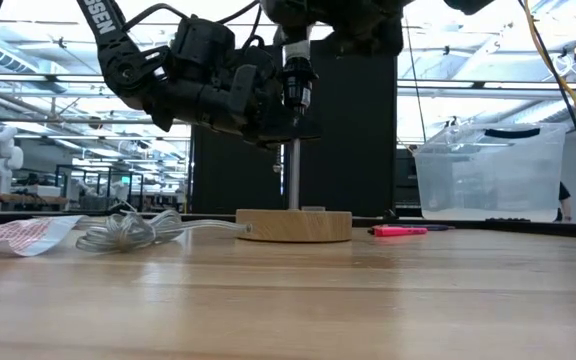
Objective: Screw lightbulb
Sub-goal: Remove the white lightbulb from the desk lamp
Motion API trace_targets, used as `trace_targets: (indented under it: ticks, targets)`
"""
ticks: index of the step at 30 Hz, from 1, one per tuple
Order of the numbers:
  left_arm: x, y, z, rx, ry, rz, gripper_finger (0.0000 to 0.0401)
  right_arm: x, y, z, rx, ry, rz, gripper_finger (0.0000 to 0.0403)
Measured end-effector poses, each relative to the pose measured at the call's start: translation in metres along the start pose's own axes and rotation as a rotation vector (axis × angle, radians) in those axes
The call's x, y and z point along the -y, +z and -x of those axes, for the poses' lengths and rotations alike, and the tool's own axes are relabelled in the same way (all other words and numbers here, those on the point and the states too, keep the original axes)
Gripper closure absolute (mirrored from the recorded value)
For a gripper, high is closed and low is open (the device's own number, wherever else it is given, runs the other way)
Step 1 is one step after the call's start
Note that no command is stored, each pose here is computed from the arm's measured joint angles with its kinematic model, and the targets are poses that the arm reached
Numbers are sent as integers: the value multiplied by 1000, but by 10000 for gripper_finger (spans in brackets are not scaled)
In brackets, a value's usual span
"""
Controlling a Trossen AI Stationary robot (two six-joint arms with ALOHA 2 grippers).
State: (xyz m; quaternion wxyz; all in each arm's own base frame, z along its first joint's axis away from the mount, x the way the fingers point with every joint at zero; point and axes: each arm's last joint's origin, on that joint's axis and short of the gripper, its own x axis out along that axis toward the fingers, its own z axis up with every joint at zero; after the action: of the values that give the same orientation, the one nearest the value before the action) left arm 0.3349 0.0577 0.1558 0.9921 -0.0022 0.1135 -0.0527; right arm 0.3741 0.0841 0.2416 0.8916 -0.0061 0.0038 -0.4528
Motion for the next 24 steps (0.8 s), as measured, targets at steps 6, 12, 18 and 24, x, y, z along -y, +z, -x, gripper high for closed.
trace_targets:
  ticks: [6, 12, 18, 24]
  targets:
    - [0, 0, 0, -1, -1, -1, 373, 2, 5, -7, 25, 24, 9, 180]
    - [0, 0, 0, -1, -14, -5, 373, 4, 7, -14, 36, 35, 15, 246]
    - [1, 0, 0, 3, -77, -30, 373, 5, 8, -15, 40, 45, 55, 254]
    - [2, 0, 0, -2, -106, -46, 373, 7, 11, -13, 22, 85, 112, 254]
